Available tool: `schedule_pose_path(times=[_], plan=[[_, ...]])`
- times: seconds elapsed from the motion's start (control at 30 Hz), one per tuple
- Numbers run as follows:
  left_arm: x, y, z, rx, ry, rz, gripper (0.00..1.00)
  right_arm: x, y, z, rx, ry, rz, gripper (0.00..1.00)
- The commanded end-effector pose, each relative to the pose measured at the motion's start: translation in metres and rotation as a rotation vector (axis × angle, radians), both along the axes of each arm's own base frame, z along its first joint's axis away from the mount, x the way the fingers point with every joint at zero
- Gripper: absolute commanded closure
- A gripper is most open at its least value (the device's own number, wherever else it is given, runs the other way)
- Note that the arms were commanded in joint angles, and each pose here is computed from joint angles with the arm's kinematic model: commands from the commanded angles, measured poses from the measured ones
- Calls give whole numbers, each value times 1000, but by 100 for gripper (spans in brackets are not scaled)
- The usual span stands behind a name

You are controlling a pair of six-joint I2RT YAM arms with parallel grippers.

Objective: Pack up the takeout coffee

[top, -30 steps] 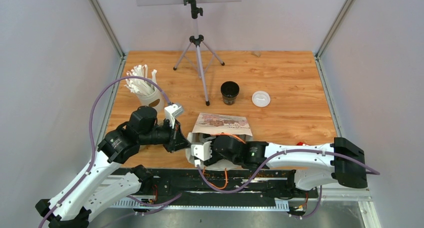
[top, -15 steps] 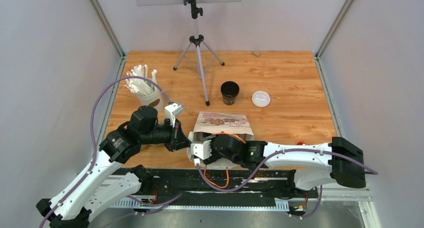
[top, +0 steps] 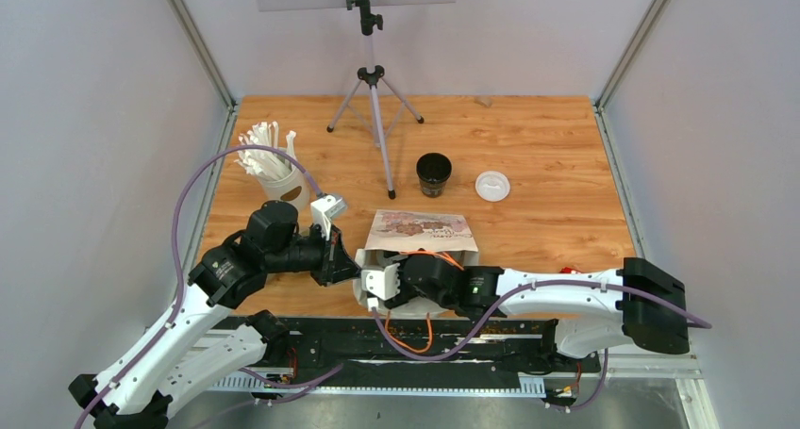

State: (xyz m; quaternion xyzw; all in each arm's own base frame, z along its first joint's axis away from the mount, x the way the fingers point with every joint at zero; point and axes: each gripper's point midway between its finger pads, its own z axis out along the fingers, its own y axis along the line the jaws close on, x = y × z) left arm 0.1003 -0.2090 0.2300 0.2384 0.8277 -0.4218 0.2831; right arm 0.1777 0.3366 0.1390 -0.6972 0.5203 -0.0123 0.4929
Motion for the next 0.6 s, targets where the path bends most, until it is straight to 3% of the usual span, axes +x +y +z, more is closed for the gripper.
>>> schedule_pose_path(times=[0.0,0.57], plan=[[-4,-6,17,-67,-21,-27,100,9,-14,-23,-69,8,-42,27],[-3,-7,16,-77,-13,-17,100,17,-21,-38,-84,19,-74,27]])
